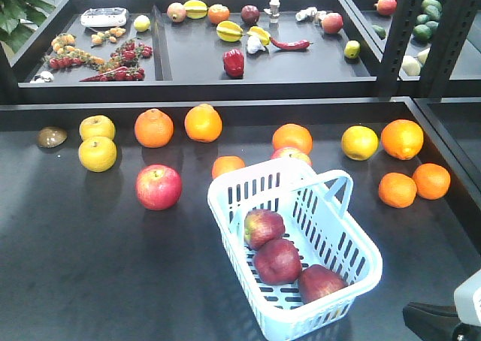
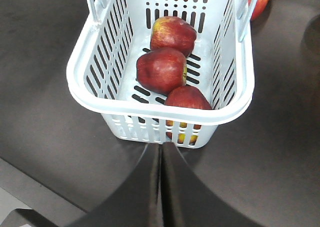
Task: Pick three apples into basket with both arms
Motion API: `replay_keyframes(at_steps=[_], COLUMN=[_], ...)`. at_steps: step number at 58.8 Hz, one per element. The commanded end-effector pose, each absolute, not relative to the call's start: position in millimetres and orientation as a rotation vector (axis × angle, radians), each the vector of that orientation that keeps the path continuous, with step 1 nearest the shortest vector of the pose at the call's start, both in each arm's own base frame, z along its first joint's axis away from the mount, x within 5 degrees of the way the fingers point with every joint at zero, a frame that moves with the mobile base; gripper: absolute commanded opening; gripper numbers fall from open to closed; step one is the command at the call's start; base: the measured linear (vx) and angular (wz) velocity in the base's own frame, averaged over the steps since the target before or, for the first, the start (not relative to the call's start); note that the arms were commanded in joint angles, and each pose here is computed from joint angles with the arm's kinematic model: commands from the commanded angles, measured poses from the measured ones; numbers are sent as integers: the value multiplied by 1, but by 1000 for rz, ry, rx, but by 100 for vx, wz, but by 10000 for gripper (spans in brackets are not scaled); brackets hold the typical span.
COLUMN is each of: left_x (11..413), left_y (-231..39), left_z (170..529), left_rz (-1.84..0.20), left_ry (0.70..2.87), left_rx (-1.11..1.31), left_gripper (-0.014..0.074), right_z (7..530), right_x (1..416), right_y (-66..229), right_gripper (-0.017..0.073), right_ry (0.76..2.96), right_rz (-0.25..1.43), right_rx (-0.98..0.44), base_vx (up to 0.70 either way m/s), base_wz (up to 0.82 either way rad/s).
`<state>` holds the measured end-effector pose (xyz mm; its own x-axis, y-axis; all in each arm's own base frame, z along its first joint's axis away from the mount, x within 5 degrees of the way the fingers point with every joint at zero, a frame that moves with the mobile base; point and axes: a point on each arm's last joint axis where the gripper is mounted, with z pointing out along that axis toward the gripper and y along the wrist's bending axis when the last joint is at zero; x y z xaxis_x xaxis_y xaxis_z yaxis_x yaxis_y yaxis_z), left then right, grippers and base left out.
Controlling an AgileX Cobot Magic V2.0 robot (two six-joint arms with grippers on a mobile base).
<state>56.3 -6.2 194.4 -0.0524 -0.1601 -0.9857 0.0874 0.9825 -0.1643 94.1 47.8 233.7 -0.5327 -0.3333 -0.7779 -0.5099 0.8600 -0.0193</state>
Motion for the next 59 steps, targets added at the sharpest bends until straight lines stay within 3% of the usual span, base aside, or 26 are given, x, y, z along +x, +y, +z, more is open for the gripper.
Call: replay_keyframes(at_steps=[1, 59], left_x=[54, 54], left_y=[-5, -5], left_z=[209, 209], left_rz=[-199, -199], left_ry=[1508, 1509], left_rx=[-70, -71], left_gripper=[-6, -6], right_z=[246, 245], right_x=[98, 98], right_y=[49, 49], right_gripper=[-8, -8], right_ry=[2108, 2109], right_rz=[267, 267], right_rx=[-582, -582], base_vx=[0, 0], base_wz=[0, 0])
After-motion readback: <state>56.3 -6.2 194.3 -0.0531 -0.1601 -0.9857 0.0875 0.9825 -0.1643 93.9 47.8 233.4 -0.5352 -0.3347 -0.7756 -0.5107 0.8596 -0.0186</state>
